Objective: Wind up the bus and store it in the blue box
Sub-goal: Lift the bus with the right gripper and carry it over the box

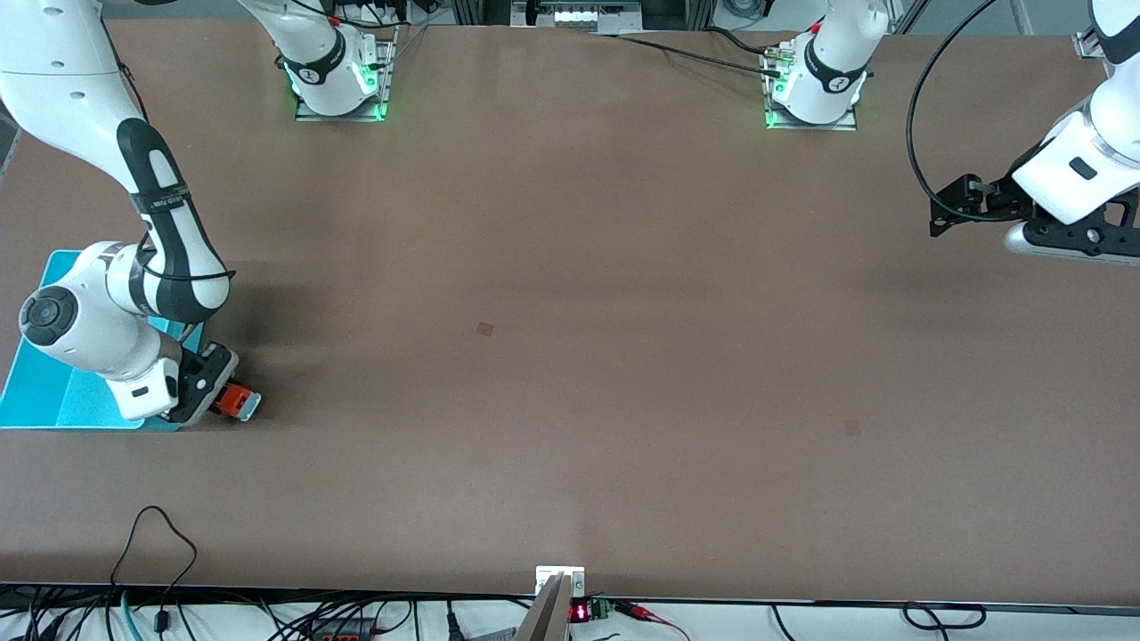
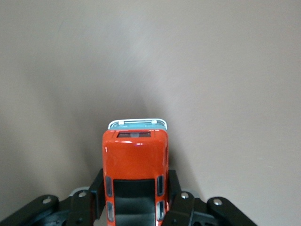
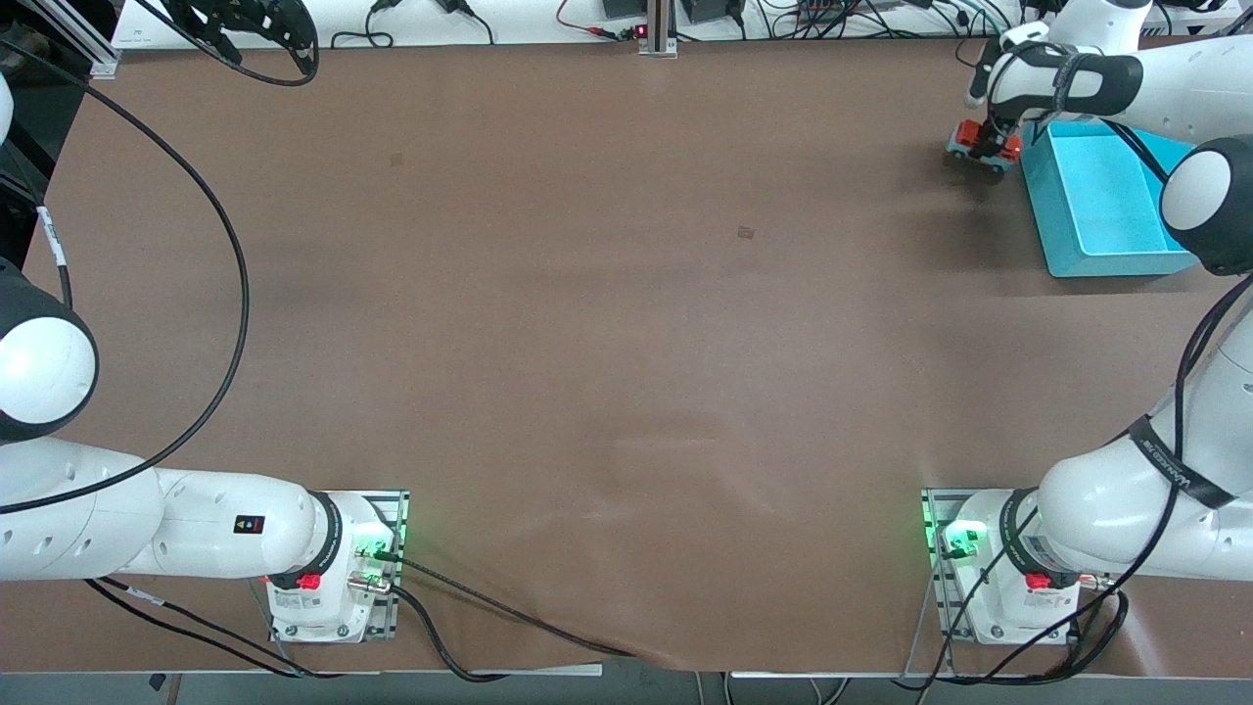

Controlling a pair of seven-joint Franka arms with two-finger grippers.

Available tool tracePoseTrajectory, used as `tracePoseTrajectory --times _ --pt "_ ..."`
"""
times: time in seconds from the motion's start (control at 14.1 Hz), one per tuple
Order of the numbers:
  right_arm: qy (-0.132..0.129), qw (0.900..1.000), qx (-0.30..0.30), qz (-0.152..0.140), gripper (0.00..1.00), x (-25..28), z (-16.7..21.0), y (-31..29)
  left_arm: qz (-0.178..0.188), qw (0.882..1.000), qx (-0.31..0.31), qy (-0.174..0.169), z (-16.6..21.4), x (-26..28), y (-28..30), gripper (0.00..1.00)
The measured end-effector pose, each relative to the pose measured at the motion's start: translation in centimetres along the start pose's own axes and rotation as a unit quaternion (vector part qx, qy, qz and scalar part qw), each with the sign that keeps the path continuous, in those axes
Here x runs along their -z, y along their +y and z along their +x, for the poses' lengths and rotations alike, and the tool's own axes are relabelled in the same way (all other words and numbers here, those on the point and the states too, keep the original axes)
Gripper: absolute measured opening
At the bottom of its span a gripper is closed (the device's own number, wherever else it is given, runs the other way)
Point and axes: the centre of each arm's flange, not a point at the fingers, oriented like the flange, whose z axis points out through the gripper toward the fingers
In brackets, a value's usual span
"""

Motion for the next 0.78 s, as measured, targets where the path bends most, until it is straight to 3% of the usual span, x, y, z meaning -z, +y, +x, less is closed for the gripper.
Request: tracePoseTrajectory --times 0.21,0.43,0.5,0.78 --pt "0.010 0.994 -0.110 -0.009 0.54 4.4 4.0 -0.2 0.000 1.000 0.000 0.000 0.0 0.0 0.0 1.00" --pt "0.008 0.977 -0.213 -0.012 0.54 9.6 3.5 0.4 0.000 1.000 0.000 -0.001 0.0 0.0 0.0 1.00" --pt "0.000 0.967 -0.253 -0.009 0.54 11.1 1.9 0.9 0.000 1.000 0.000 -0.001 0.0 0.0 0.0 1.00" --pt "-0.059 0.908 -0.414 0.011 0.54 14.0 -8.6 3.1 0.000 1.000 0.000 -0.003 -0.1 0.0 0.0 1.00"
